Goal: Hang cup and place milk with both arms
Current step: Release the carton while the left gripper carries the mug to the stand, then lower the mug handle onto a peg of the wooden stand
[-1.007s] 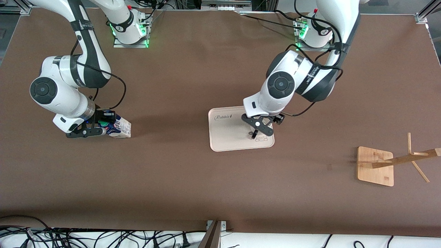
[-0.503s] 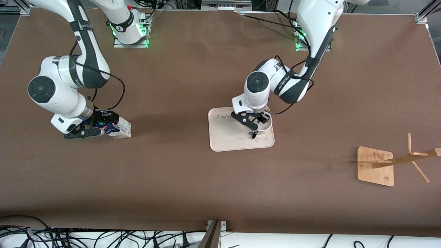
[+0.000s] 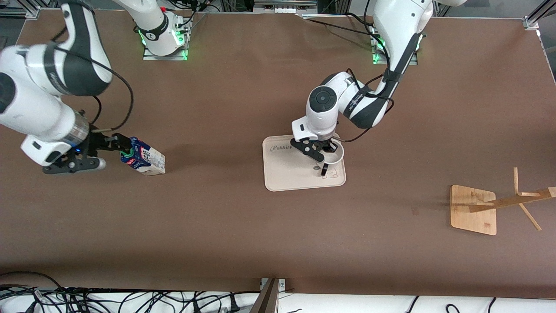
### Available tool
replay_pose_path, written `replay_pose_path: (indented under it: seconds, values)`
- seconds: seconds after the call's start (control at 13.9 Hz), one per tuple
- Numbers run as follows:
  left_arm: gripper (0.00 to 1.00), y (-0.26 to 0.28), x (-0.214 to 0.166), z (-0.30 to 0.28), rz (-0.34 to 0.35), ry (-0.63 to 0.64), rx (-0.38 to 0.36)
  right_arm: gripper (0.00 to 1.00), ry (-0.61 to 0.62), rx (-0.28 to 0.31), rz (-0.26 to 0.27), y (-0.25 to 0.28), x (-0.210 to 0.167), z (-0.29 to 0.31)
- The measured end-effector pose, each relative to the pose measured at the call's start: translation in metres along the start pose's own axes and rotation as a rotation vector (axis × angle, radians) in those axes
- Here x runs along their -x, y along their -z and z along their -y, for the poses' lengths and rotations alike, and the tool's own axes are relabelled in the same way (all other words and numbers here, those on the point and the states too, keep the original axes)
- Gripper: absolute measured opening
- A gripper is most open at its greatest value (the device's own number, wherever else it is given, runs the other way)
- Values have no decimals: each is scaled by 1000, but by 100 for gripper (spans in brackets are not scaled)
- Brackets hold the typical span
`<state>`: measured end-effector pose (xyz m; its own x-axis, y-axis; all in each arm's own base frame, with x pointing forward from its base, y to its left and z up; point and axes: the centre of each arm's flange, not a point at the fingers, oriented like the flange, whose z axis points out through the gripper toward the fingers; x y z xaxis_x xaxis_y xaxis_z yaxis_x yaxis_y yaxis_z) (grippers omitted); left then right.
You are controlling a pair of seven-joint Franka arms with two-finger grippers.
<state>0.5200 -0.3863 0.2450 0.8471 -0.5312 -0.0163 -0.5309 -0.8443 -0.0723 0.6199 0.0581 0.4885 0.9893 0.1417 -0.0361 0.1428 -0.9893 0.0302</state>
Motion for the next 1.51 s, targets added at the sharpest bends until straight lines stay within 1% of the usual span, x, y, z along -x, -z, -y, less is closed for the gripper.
replay_pose_path:
  seconds: [0.07,0.22,0.29,0.5,0.65,0.79,0.93,1.01,1.15,1.29,1.44,1.51]
  values:
    - [5,15,-3,2,-25,21,-1,100,-3,-4,-5,21,7,-3]
    - [5,55,-8,14,-79,102,-5,100,-8,-16,-12,54,26,-10]
    - [5,79,-7,28,-89,151,-11,100,-10,-22,-10,67,35,-12]
    - [5,153,-3,103,-90,299,-27,100,-9,-25,-7,84,47,-14]
    - [5,202,1,157,-69,395,-31,100,-7,-7,-14,90,47,-15]
    - [5,231,9,210,-52,487,-32,100,-1,1,-9,89,46,-16]
    - [5,235,27,270,-21,586,-34,100,3,9,-1,84,44,-14]
    - [5,233,38,304,-15,642,-21,100,2,9,3,82,43,-15]
    - [5,227,60,356,-7,711,40,100,-1,11,7,81,43,-17]
    - [5,221,73,383,-3,712,62,100,-15,11,11,80,44,-25]
    - [5,217,79,398,-3,660,65,100,-27,5,16,78,46,-34]
    - [5,221,78,403,-15,639,63,100,-28,2,18,77,47,-35]
